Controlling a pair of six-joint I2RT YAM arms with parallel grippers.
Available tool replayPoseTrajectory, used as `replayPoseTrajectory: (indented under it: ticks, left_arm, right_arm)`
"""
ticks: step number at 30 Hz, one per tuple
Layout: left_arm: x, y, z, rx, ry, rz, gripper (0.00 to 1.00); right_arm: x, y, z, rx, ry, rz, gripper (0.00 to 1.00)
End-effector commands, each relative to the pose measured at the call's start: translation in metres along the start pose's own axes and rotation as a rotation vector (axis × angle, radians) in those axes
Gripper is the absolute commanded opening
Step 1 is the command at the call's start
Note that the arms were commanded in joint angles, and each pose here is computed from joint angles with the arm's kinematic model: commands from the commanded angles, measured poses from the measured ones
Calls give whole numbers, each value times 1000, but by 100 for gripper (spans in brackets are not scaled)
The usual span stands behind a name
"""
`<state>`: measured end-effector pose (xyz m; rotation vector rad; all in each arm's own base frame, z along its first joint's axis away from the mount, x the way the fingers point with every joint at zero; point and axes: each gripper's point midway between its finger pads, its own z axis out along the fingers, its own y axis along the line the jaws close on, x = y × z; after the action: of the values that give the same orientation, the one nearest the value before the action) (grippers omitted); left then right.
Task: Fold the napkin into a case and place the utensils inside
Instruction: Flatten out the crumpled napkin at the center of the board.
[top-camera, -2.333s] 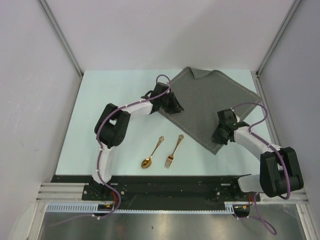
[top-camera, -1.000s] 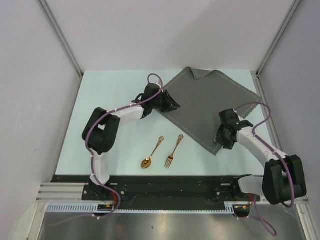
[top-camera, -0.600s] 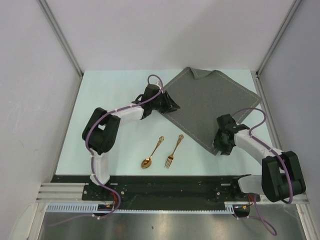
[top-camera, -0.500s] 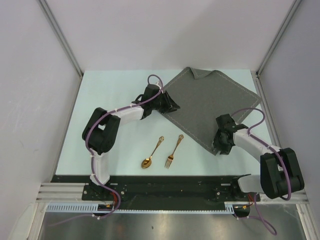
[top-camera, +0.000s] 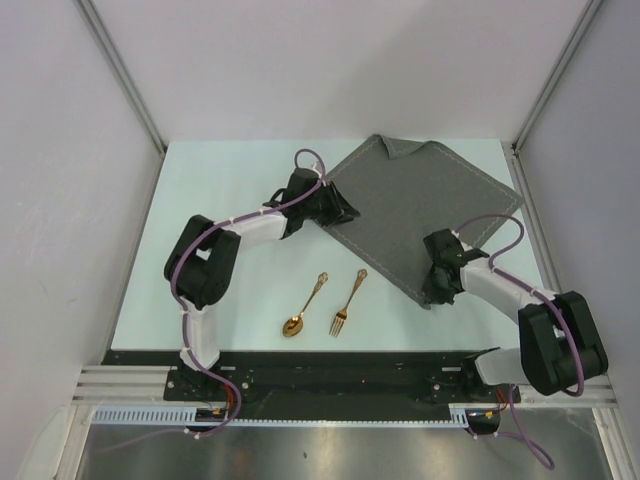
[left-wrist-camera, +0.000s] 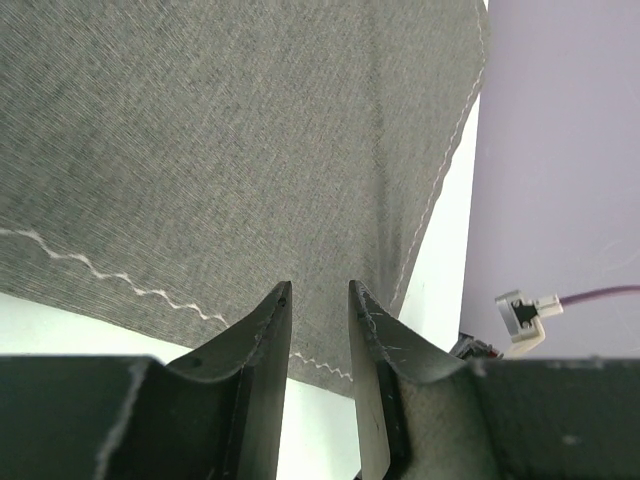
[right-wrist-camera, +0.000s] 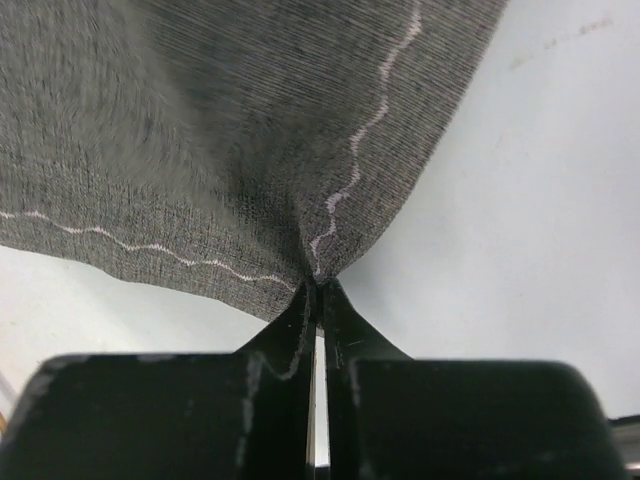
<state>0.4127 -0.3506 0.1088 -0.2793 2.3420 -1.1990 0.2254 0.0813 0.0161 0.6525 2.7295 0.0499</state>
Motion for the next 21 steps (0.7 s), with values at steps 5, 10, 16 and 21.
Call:
replayPoseTrajectory:
  ticks: [5, 10, 16, 21]
  left_arm:
    - [-18, -22, -22, 63, -49, 21, 34]
    - [-21, -18, -26, 52, -61, 17, 34]
    - [-24, -9, -27, 28, -65, 15, 34]
    - [-31, 7, -27, -13, -54, 13, 34]
  right_arm:
    - [38, -35, -34, 53, 63, 47, 0]
    - [60, -38, -41, -9, 82, 77, 0]
    - [68, -27, -42, -76, 116, 65, 24]
    - [9, -15, -52, -94, -22, 30, 48]
